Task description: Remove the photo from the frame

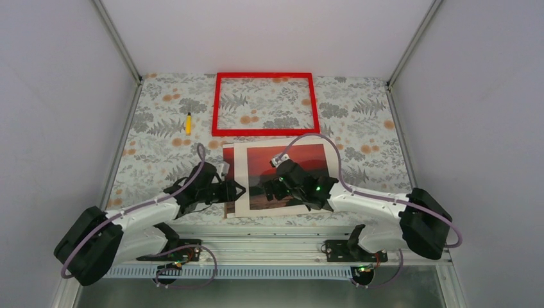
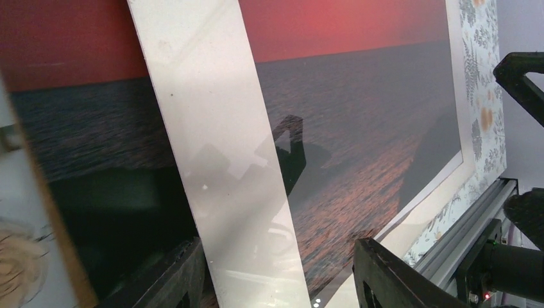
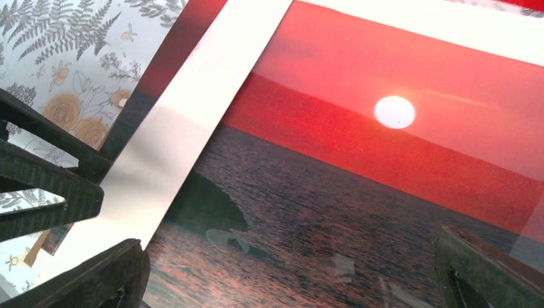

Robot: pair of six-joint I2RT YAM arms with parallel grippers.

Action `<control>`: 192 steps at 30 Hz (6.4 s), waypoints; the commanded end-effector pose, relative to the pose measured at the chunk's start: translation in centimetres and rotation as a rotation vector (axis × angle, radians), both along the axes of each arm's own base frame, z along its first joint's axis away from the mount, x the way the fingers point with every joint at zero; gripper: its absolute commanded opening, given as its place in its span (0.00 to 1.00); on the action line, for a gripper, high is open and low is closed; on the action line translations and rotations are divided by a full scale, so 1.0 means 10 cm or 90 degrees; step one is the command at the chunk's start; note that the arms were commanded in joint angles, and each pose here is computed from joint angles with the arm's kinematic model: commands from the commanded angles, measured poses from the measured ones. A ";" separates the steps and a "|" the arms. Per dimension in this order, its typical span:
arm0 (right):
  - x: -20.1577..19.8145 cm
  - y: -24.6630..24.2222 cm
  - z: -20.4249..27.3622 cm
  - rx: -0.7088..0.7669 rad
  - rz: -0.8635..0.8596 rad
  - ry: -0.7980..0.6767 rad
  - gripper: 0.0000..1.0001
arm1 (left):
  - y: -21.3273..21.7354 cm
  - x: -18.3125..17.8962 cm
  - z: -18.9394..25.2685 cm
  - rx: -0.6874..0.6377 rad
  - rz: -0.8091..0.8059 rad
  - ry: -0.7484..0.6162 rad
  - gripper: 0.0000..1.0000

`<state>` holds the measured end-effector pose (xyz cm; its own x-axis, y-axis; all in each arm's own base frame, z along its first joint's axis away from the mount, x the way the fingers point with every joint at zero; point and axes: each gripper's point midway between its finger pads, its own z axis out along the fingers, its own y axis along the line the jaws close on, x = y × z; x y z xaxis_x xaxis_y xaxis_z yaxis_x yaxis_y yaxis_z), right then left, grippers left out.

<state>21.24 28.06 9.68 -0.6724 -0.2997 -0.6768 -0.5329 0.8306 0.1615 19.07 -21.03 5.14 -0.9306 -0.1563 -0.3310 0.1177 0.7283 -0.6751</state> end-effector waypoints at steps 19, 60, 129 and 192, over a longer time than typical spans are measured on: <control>0.11 -0.45 0.29 0.043 -0.135 -0.083 1.00 | -0.71 0.30 0.18 0.019 -0.041 -0.058 0.61; 0.08 -0.14 0.05 0.025 -0.058 -0.044 1.00 | 0.32 -0.08 -0.05 0.010 0.065 0.016 0.80; 0.07 -0.13 -0.09 0.008 -0.056 -0.028 1.00 | 0.04 -0.37 -0.08 -0.050 0.043 0.059 0.77; 0.15 -0.12 -0.25 -0.019 -0.061 -0.040 1.00 | 0.16 1.32 0.23 -0.091 0.075 -0.046 0.74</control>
